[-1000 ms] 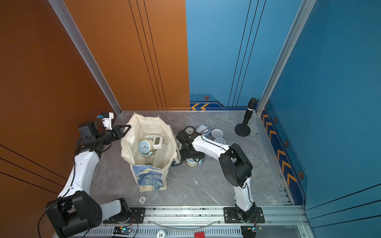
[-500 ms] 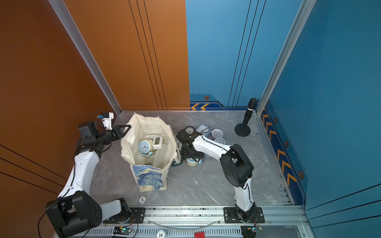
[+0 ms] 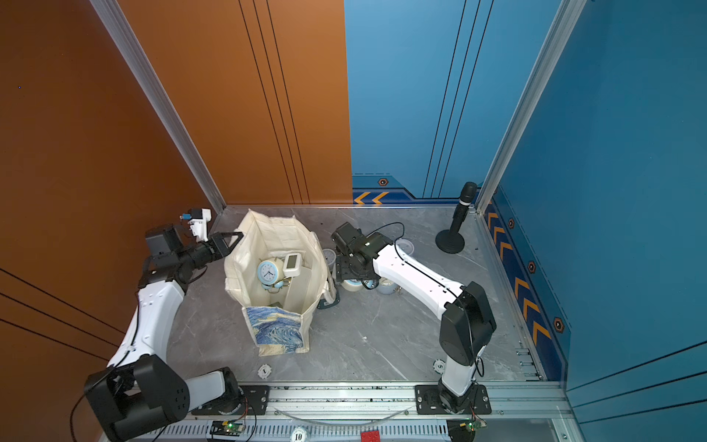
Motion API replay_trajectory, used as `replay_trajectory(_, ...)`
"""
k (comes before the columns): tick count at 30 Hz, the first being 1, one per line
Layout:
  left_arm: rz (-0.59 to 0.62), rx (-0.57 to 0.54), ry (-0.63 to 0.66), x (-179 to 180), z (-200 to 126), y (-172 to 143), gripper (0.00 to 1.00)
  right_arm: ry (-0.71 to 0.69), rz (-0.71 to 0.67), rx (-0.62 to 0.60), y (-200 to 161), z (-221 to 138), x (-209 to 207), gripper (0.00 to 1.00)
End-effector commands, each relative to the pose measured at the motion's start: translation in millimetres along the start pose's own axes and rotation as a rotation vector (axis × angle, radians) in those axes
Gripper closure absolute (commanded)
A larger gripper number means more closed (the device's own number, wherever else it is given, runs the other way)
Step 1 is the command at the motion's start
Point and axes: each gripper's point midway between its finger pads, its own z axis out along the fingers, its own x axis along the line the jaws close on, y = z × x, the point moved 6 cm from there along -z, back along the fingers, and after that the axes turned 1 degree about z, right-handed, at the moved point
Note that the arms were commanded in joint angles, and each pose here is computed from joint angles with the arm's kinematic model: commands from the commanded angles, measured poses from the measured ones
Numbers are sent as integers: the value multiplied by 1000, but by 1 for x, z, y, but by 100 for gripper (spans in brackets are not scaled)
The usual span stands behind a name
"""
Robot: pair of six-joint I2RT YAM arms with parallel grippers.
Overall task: Put the alarm clock into the canvas bag
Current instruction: Pick up the alarm from the center of the board, then place the alarm at the canvas bag.
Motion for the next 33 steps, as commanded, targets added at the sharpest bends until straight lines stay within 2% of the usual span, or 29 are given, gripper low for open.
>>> replay_trajectory(1,14,3,-12,-2,2,-3,100,32,-19,-104,18,-41,0,25)
replay_trajectory(12,14,4,-12,-2,2,-3,100,173,-142,-356,42,-119,34,28)
replay_trajectory(23,13,5,-10,-2,2,-4,100,335,-233,-584,44,-180,70,33)
replay_trajectory(28,15,4,-9,-2,2,-3,100,454,-298,-581,35,-187,96,33)
replay_trajectory(33,12,6,-8,-1,2,-4,100,543,-353,-501,24,-174,124,34)
